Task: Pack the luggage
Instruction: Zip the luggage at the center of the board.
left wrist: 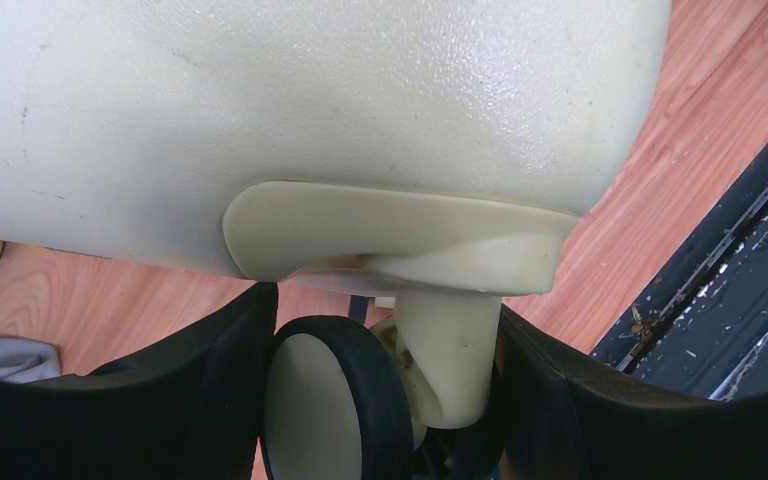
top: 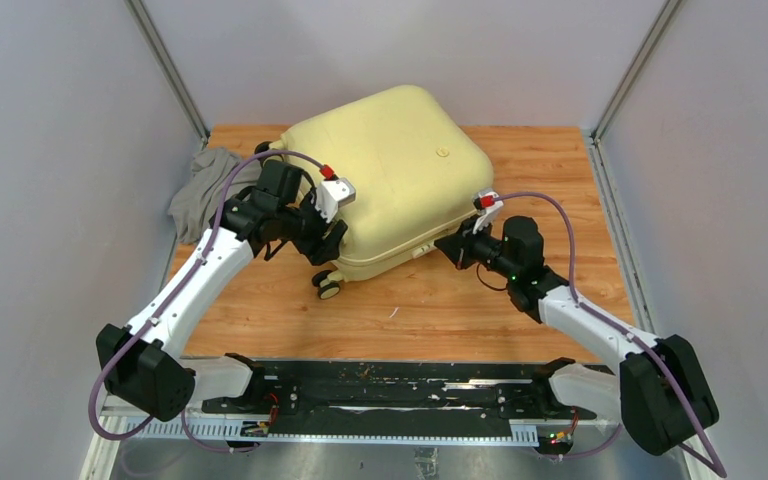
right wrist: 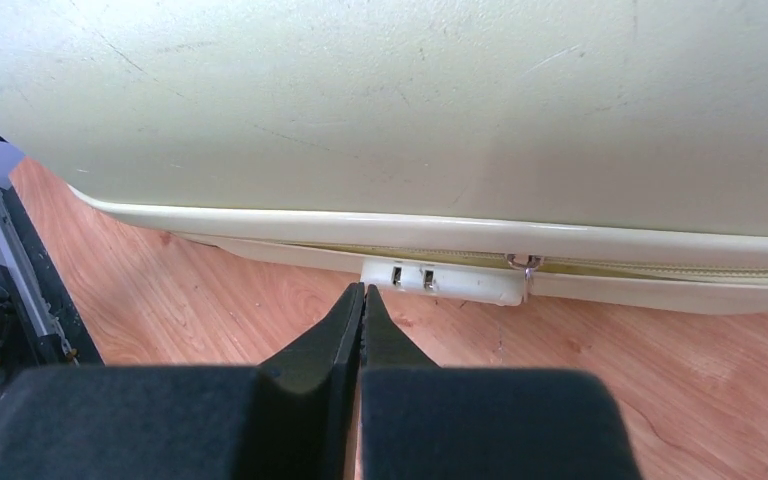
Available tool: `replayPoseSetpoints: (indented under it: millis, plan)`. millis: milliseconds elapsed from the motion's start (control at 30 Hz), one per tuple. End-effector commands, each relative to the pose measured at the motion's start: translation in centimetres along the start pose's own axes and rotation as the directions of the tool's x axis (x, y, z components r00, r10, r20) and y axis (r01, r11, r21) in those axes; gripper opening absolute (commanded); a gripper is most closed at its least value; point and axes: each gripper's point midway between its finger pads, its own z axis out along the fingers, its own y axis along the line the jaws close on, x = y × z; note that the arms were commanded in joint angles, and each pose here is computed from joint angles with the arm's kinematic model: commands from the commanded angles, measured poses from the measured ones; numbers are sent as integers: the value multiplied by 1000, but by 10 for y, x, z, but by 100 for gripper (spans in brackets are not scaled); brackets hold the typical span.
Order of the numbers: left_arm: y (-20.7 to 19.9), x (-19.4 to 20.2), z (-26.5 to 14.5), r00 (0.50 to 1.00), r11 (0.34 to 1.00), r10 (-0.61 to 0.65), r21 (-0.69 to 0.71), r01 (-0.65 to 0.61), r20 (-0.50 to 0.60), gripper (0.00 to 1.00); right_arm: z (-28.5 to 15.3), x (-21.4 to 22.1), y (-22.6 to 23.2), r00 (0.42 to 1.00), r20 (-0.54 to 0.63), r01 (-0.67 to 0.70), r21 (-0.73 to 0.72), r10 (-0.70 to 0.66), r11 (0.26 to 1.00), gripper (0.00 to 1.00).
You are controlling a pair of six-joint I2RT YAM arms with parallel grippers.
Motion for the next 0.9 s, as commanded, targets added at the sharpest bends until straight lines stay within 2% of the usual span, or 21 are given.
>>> replayPoseSetpoints:
  millis: [0, 67, 167, 200, 267, 533, 700, 867]
  plan:
    - [-12, -56, -11, 973, 995, 79, 42, -90, 217, 0, 1, 2, -1, 1000, -17, -11, 0, 11, 1000, 0]
    - [-12, -56, -13, 973, 995, 84, 39, -94, 214, 0, -5, 0, -15, 999, -35, 9, 78, -7, 997, 3]
    - [-12, -57, -15, 972, 994, 89, 37, -99, 217, 0, -20, -6, -38, 1000, -20, 10, 170, -7, 985, 35]
    - [-12, -57, -15, 972, 994, 88, 39, -99, 217, 0, -23, -7, -43, 1000, -14, 10, 186, -8, 983, 41]
    - [-13, -57, -14, 973, 994, 85, 45, -96, 216, 0, -25, -7, -47, 1000, -13, 18, 192, -16, 981, 46]
    - [-12, -59, -14, 973, 995, 84, 42, -95, 217, 0, 1, -7, -37, 999, -31, 9, 77, -7, 997, 53]
    - [-12, -60, -14, 973, 995, 80, 45, -91, 218, 0, 10, -5, -49, 999, -46, 34, 133, -29, 991, 54]
    - [-12, -60, -14, 973, 995, 75, 47, -87, 218, 0, 17, -6, -61, 998, -35, 51, 184, -46, 982, 44]
